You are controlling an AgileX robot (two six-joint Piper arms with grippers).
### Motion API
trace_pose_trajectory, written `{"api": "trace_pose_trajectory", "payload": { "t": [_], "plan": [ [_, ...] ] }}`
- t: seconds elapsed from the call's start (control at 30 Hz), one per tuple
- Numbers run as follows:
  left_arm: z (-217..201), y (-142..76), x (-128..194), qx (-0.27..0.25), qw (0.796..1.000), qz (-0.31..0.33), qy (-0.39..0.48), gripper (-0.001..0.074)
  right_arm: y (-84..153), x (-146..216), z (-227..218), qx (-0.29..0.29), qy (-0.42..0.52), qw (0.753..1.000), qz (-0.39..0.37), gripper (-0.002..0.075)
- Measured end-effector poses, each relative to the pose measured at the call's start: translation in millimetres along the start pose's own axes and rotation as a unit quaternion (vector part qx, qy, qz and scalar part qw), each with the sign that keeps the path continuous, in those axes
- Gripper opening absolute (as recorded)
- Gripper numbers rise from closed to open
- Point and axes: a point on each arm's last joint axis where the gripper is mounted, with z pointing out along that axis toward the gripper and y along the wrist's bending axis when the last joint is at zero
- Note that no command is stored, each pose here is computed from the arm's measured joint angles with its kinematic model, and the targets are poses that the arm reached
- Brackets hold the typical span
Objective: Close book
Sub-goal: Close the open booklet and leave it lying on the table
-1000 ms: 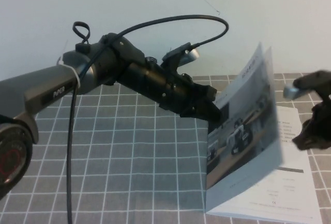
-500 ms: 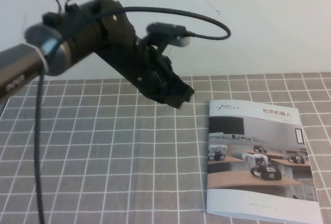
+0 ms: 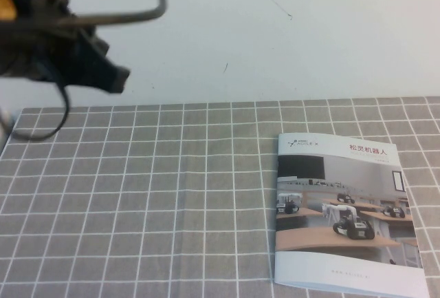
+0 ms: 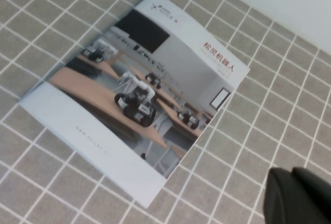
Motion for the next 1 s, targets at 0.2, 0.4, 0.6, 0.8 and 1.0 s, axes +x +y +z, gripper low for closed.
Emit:
{"api": "trace_pose_trajectory", "payload": {
  "t": [0.2, 0.4, 0.6, 0.8, 1.0],
  "plan": [
    [-41.7, -5.2, 71.1, 0.002, 0.997, -0.010, -0.078, -0.0004, 27.4, 59.5, 2.6, 0.005, -0.014, 1.000, 0.019, -0.0003],
    [-56.0, -14.4, 141.6, 0.006, 0.981, -0.014, -0.195, -0.0004, 49.7, 103.8, 13.6, 0.001, -0.046, 0.998, 0.037, -0.0003],
    [-60.8, -19.8, 180.6, 0.004, 0.964, -0.004, -0.267, -0.0004, 59.1, 121.0, 14.1, 0.008, -0.087, 0.995, 0.042, -0.0003],
    [-63.3, -20.4, 186.8, 0.002, 0.960, -0.001, -0.280, -0.0004, 63.3, 123.8, 14.6, -0.009, -0.087, 0.995, 0.052, -0.0003],
    [-63.3, -20.4, 187.0, 0.002, 0.960, -0.001, -0.279, -0.0004, 63.8, 124.0, 14.7, -0.011, -0.086, 0.995, 0.053, -0.0003]
  ]
}}
